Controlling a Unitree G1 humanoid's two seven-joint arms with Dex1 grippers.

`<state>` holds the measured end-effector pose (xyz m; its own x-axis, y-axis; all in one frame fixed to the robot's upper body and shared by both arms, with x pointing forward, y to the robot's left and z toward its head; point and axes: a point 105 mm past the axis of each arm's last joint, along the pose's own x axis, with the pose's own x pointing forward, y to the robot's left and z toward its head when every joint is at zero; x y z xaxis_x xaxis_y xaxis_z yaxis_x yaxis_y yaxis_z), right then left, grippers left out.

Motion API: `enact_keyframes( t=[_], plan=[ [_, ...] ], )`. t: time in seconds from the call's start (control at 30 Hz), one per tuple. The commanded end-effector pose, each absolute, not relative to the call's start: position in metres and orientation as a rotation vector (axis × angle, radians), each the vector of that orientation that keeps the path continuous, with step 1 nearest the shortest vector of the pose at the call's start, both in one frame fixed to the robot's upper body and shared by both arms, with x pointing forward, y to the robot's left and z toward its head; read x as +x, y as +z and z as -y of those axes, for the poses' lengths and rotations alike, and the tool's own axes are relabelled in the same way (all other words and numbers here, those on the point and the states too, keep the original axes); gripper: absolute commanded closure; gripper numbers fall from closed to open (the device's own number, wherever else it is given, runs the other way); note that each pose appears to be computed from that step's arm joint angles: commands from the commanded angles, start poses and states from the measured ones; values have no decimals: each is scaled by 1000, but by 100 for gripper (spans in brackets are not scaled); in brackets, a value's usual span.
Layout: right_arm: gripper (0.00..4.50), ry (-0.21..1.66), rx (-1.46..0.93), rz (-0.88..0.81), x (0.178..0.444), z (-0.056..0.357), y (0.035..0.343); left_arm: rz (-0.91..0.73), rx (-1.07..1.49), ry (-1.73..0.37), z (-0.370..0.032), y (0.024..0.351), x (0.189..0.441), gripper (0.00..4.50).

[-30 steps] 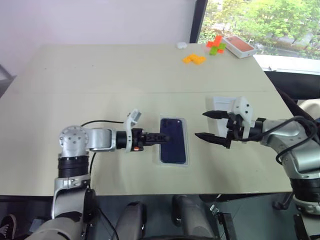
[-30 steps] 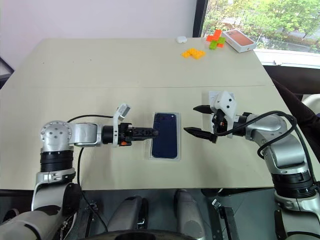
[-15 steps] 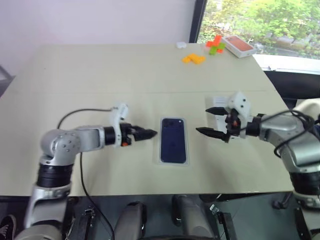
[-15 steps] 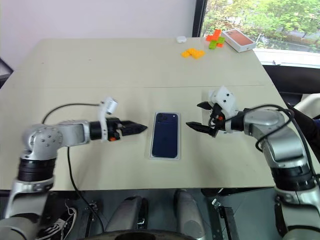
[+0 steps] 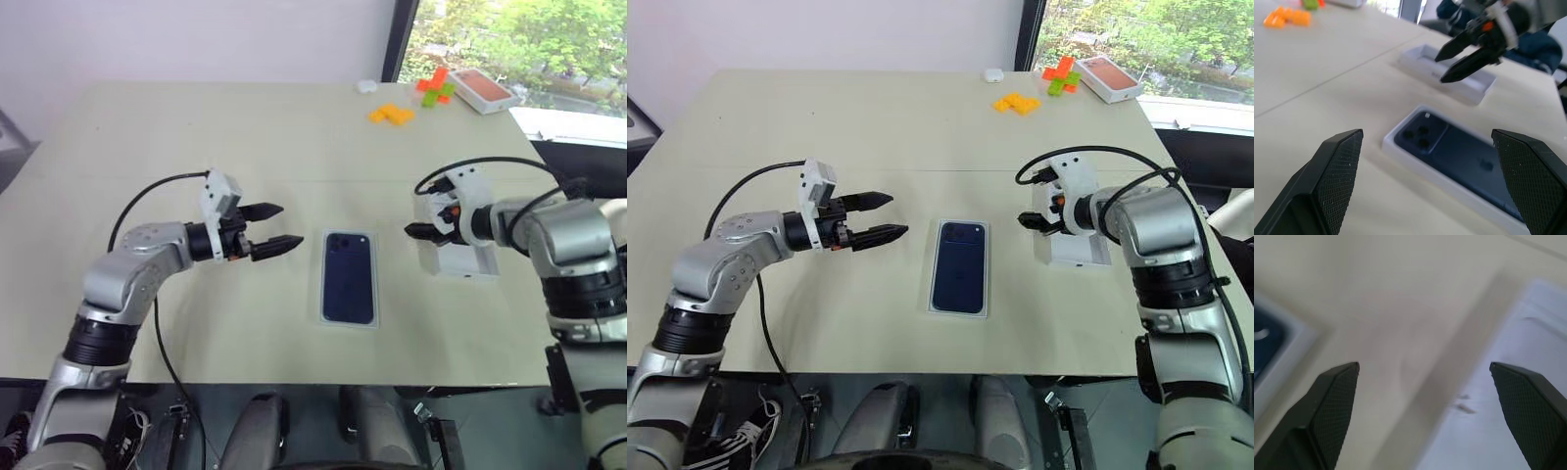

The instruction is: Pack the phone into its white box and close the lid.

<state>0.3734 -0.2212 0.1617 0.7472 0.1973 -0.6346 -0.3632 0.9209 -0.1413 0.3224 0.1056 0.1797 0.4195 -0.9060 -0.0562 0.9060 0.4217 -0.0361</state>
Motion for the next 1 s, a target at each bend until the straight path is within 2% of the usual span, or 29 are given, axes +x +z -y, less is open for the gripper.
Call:
enact_keyframes(
  t=[0.03,0.2,0.3,0.4,0.6,0.63,0.67,0.8,1.0],
  plan=[
    [0,293,-286,-662,375,221,168,-5,7,-1123,-106,191,323,6],
    [0,262,-167,-786,364,212,146,19,-11,-1119,-100,190,317,6],
    [0,225,-143,-799,364,214,144,80,-42,-1143,-102,198,307,6],
    [86,215,-121,-795,365,214,145,54,-90,-1218,-109,198,292,0],
    [378,203,-158,-784,366,214,144,4,-60,-1244,-121,192,284,0],
    [422,200,-158,-783,366,214,144,2,-59,-1249,-121,192,284,0],
    [440,197,-158,-783,366,214,144,11,-41,-1255,-121,193,283,0],
    [440,216,-128,-761,368,208,153,9,-23,-1273,-123,193,280,0],
    [440,581,186,-455,367,140,229,2,-68,-1225,-139,200,288,0]
  ],
)
